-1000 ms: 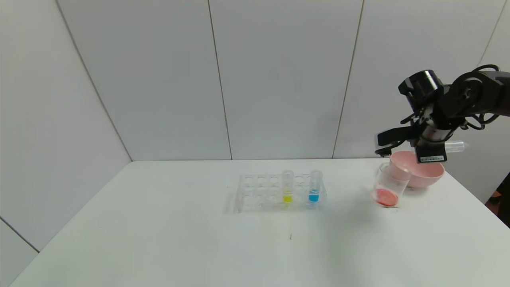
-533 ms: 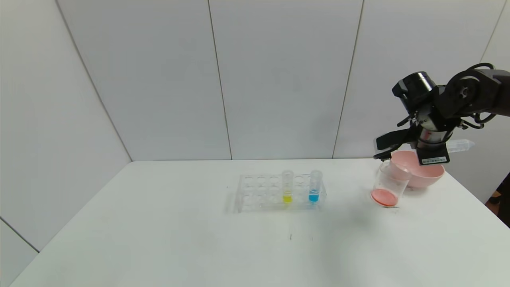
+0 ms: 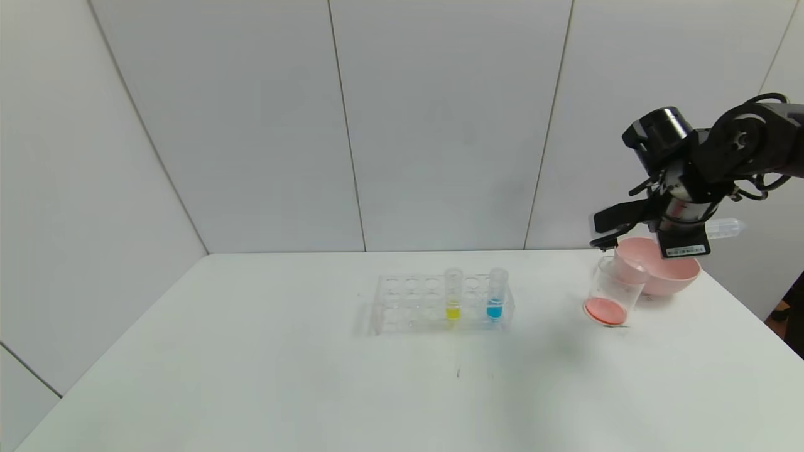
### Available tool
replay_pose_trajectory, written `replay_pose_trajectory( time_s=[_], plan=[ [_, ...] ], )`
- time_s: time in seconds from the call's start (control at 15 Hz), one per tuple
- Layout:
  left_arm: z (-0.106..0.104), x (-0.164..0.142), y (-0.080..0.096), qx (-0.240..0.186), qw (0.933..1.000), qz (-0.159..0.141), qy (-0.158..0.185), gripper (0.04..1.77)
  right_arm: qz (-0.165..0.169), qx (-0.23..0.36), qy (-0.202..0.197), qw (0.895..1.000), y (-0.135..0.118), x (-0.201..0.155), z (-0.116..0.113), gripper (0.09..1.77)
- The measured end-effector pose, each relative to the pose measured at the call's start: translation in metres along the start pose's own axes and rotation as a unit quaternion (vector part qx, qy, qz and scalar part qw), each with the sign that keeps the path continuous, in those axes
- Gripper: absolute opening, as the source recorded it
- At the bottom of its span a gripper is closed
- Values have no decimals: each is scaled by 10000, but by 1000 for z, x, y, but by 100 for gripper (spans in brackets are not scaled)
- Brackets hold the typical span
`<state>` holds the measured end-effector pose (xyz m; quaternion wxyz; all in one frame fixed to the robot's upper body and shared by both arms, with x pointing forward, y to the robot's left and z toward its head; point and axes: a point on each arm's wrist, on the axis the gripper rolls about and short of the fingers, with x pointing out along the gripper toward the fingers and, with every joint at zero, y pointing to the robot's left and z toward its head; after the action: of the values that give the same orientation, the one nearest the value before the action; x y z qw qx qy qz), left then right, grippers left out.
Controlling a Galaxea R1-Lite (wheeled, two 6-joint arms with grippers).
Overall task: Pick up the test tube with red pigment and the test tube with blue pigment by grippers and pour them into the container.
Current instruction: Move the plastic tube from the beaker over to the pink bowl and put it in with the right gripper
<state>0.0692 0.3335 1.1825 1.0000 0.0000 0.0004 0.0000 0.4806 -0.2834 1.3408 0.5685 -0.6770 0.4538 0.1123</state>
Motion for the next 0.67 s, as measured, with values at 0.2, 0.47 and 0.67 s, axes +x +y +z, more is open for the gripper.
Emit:
replay_pose_trajectory(
  time_s=[0.2, 0.47, 0.67],
  plan=[
    [0, 0, 0, 0, 10000, 0, 0, 176, 158, 506, -976, 9938, -5, -1, -15, 50],
    [0, 0, 0, 0, 10000, 0, 0, 176, 290, 2331, -2453, 9405, -21, 1, -50, 50],
    [0, 0, 0, 0, 10000, 0, 2, 176, 144, 4008, -2874, 8698, -33, -3, -77, 50]
  ],
)
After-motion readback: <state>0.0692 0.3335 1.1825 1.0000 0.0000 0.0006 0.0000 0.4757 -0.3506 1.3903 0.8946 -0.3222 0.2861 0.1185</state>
